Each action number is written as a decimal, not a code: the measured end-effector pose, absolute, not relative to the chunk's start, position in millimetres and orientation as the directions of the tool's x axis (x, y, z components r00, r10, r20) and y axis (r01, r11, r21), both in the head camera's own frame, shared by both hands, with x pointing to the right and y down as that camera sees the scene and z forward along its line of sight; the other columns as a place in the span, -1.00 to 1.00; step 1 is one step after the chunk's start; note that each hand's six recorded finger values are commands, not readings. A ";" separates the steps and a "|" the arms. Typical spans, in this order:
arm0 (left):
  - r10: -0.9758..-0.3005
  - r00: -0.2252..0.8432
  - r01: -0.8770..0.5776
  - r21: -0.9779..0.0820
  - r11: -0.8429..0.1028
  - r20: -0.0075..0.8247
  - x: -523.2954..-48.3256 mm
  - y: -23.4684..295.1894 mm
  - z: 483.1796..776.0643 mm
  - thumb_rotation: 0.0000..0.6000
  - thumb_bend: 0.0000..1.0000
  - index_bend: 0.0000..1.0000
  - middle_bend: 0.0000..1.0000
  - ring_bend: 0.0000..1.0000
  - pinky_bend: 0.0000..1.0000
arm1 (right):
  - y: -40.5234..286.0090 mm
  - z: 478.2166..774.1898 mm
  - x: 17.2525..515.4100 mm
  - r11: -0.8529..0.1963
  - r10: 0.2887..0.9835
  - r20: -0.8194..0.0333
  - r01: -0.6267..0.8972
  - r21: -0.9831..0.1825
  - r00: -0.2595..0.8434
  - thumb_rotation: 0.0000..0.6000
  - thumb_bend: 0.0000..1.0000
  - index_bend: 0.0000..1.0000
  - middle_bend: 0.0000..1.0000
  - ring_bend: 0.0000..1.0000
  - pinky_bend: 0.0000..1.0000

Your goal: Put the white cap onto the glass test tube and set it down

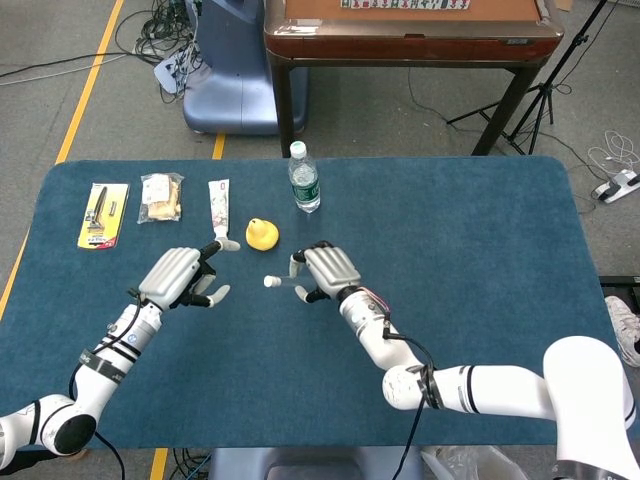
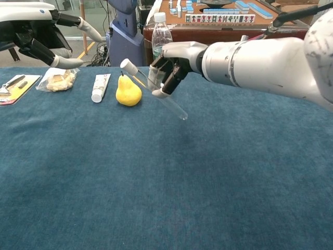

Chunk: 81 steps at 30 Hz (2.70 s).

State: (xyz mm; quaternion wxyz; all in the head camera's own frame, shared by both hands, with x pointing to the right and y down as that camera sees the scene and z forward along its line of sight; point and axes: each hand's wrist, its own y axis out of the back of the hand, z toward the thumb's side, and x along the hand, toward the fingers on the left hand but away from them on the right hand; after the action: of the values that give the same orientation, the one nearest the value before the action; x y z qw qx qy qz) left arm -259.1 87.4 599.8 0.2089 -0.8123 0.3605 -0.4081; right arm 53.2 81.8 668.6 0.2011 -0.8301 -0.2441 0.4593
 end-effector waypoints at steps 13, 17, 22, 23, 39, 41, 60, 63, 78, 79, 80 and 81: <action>-0.774 0.373 -0.404 -0.661 -0.632 0.512 -272.0 89.2 601.3 1.00 -0.38 -0.55 0.77 0.91 1.00 | 95.8 689.2 69.1 -0.827 0.528 -0.772 0.007 -0.562 0.353 1.00 0.12 0.44 -0.29 -0.56 -0.70; -0.776 0.369 -0.407 -0.662 -0.630 0.512 -273.2 89.8 601.1 1.00 -0.38 -0.55 0.75 0.89 1.00 | 99.5 699.1 62.0 -0.828 0.526 -0.772 0.008 -0.560 0.357 1.00 0.10 0.29 -0.40 -0.61 -0.70; -0.774 0.368 -0.407 -0.660 -0.632 0.514 -274.0 91.9 601.6 1.00 -0.38 -0.55 0.75 0.89 1.00 | 104.9 708.3 53.4 -0.837 0.512 -0.775 0.013 -0.547 0.369 1.00 0.04 -0.08 -0.53 -0.73 -0.74; -0.775 0.368 -0.407 -0.660 -0.631 0.514 -274.2 92.3 601.5 1.00 -0.38 -0.55 0.75 0.89 1.00 | 106.3 710.6 51.2 -0.839 0.509 -0.776 0.015 -0.543 0.371 1.00 0.04 -0.13 -0.55 -0.73 -0.75; -0.790 0.340 -0.421 -0.668 -0.613 0.511 -288.8 94.6 599.3 1.00 -0.38 -0.55 0.74 0.87 1.00 | 106.5 717.8 33.5 -0.849 0.507 -0.758 0.084 -0.522 0.411 1.00 -0.01 -0.61 -0.78 -0.86 -0.80; -0.791 0.329 -0.422 -0.669 -0.612 0.516 -293.7 94.3 599.9 1.00 -0.38 -0.55 0.69 0.79 1.00 | 101.6 710.6 39.7 -0.840 0.523 -0.745 0.101 -0.533 0.415 1.00 -0.01 -0.61 -0.78 -0.86 -0.80; -0.832 0.091 -0.254 -0.795 -0.551 0.547 -402.5 127.6 603.5 1.00 -0.38 -0.44 -0.07 -0.13 0.36 | 87.8 623.7 214.6 -0.600 0.790 -0.541 0.180 -0.780 0.290 1.00 -0.01 -0.61 -0.61 -0.83 -0.80; -0.843 0.053 -0.241 -0.813 -0.531 0.535 -418.2 132.3 598.8 1.00 -0.38 -0.44 -0.09 -0.15 0.27 | 97.5 613.5 247.8 -0.576 0.808 -0.530 0.161 -0.801 0.256 1.00 -0.01 -0.59 -0.59 -0.82 -0.80; -0.877 -0.120 -0.212 -0.875 -0.436 0.466 -474.8 187.9 563.1 1.00 -0.38 -0.44 -0.13 -0.19 0.18 | 159.1 586.6 347.5 -0.501 0.866 -0.490 0.182 -0.846 0.104 1.00 -0.01 -0.42 -0.44 -0.72 -0.80; -0.880 -0.127 -0.213 -0.879 -0.428 0.459 -475.5 192.1 560.8 1.00 -0.38 -0.44 -0.13 -0.19 0.18 | 163.0 584.4 352.4 -0.491 0.871 -0.483 0.183 -0.852 0.091 1.00 -0.01 -0.42 -0.43 -0.72 -0.80; -0.882 -0.133 -0.213 -0.883 -0.419 0.451 -475.9 196.5 558.7 1.00 -0.38 -0.44 -0.13 -0.19 0.18 | 168.3 581.3 358.4 -0.479 0.877 -0.474 0.183 -0.858 0.076 1.00 -0.01 -0.42 -0.43 -0.72 -0.80; -0.886 -0.141 -0.213 -0.888 -0.408 0.442 -476.1 202.2 556.2 1.00 -0.38 -0.44 -0.13 -0.19 0.18 | 172.5 579.2 362.1 -0.473 0.880 -0.469 0.183 -0.862 0.066 1.00 -0.01 -0.42 -0.43 -0.72 -0.80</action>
State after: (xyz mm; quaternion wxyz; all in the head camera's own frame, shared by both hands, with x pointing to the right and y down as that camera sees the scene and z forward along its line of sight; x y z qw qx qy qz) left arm -476.1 202.2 556.2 0.2824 -0.5913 0.4648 -0.5955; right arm 362.1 172.5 579.2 0.3166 -0.6580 -0.4039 0.5510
